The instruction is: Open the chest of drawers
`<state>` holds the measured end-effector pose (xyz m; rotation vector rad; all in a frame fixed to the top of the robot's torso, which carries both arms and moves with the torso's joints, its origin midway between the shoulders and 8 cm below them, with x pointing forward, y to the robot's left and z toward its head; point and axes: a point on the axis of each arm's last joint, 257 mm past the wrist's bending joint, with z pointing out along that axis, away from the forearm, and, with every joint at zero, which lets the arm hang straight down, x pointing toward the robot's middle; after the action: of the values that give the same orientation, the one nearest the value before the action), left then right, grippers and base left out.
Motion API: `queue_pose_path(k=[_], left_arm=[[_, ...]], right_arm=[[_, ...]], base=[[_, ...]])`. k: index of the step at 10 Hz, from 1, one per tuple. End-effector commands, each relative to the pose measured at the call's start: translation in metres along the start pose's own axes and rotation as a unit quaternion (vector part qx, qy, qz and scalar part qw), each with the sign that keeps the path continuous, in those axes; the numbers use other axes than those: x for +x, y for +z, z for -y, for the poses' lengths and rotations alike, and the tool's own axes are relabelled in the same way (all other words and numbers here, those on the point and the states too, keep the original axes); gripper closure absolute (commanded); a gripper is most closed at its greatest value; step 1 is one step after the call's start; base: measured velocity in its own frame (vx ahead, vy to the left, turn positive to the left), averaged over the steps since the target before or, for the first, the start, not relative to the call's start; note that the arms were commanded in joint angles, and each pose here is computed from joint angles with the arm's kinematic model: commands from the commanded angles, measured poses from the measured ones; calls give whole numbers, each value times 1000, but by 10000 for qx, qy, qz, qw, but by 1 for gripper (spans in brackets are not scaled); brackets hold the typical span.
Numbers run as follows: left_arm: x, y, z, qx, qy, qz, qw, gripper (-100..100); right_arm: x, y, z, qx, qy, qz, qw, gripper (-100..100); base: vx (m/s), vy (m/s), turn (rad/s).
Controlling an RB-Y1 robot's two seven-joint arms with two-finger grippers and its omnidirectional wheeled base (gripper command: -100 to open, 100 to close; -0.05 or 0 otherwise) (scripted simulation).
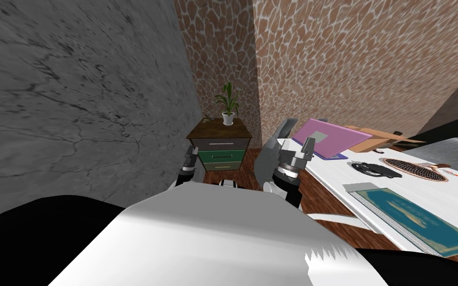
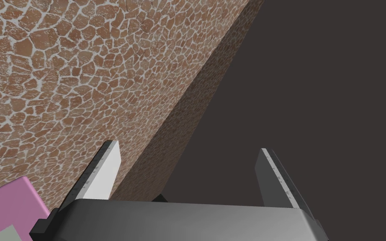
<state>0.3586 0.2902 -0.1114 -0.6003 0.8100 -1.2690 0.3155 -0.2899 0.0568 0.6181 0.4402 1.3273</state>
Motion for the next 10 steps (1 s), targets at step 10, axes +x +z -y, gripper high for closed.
queue_pose_path(k=[10], left_arm=[[8, -54, -41, -139, 34, -146, 9998, -100]], right_arm=[[0, 0, 0, 0, 0, 0, 10000, 0]], base=[[83, -7, 26]])
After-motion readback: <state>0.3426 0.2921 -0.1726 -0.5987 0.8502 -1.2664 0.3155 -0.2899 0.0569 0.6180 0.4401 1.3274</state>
